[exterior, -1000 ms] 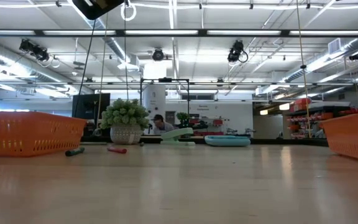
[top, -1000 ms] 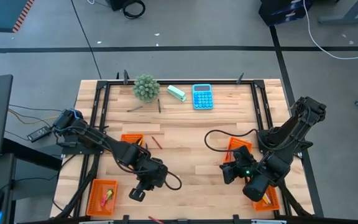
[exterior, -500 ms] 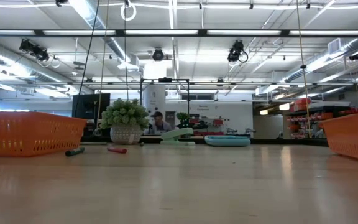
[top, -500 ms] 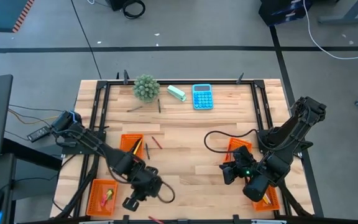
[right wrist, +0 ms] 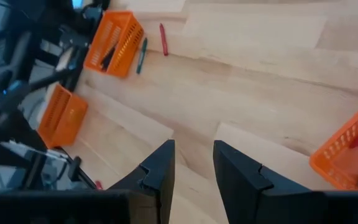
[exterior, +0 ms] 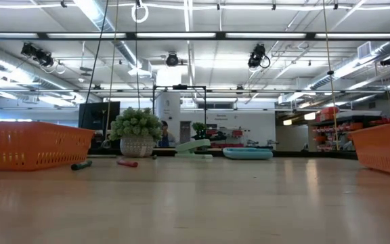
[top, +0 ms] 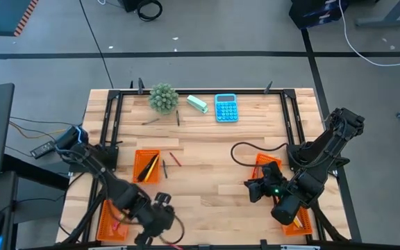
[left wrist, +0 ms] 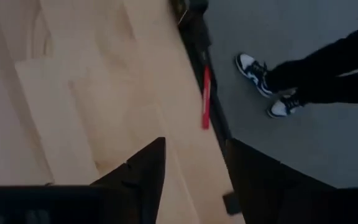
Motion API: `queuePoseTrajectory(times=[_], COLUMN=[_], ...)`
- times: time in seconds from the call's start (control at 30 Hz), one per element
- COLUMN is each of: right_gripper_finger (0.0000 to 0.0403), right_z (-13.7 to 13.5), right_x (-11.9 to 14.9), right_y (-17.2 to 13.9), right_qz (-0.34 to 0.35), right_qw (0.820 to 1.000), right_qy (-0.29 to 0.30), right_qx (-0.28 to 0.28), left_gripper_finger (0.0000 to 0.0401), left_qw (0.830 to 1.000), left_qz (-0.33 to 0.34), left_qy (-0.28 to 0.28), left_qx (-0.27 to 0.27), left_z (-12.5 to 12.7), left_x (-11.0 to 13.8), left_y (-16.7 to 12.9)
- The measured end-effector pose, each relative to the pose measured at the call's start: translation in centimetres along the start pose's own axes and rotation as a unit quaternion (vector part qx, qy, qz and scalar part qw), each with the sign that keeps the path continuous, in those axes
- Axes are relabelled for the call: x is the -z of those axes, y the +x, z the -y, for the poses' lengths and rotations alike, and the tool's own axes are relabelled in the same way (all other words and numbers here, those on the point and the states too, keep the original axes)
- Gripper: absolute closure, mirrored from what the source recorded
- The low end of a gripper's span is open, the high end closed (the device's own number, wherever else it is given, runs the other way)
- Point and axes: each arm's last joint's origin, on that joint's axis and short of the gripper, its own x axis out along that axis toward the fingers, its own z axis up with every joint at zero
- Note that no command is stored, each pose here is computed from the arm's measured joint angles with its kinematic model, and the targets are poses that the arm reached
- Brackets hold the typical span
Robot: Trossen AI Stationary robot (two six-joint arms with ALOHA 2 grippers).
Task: Sort crayons/erasers/pens/pencils in bins
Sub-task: Put the bottom red crayon into the top right orange basket
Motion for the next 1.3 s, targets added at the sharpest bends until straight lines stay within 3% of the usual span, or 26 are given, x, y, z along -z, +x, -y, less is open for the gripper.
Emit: queuePoseTrajectory(times=[0.17,0.33,0.53,0.73,1.0,1.17,1.3], right_gripper_finger=[0.0285,0.0285,0.0285,0.0285,0.0285,0.0285,0.0285], right_z=[-0.2,-0.4,-1.0,-1.1,-1.0,-0.8,-0.5], right_x=[-0.4,-0.9,-1.6,-2.0,-1.8,-1.3,-1.4], right_y=[0.4,0.9,1.7,2.1,1.9,1.4,1.3], right_qz=[0.009,0.015,0.022,0.027,0.024,0.015,0.016], right_qw=[1.000,0.999,0.998,1.000,0.995,0.992,0.988], right_qy=[0.009,0.040,0.058,-0.009,-0.101,-0.129,-0.153], right_qx=[0.004,0.007,0.003,0.006,0.010,0.008,0.019], left_gripper_finger=[0.0235,0.0240,0.0242,0.0258,0.0259,0.0253,0.0256], left_qw=[0.999,0.999,0.999,0.996,0.991,0.993,0.992], left_qz=[0.034,0.032,0.031,-0.051,-0.099,-0.091,-0.088], left_qy=[0.025,-0.006,0.010,0.043,0.031,0.015,0.032], left_qx=[-0.024,-0.020,-0.006,-0.052,-0.084,-0.076,-0.081], left_z=[2.6,3.2,4.2,5.0,5.0,5.2,4.9], left_x=[0.8,0.9,-1.1,-3.2,-4.3,-4.3,-4.5], left_y=[0.4,1.1,0.4,0.6,6.2,8.6,9.4])
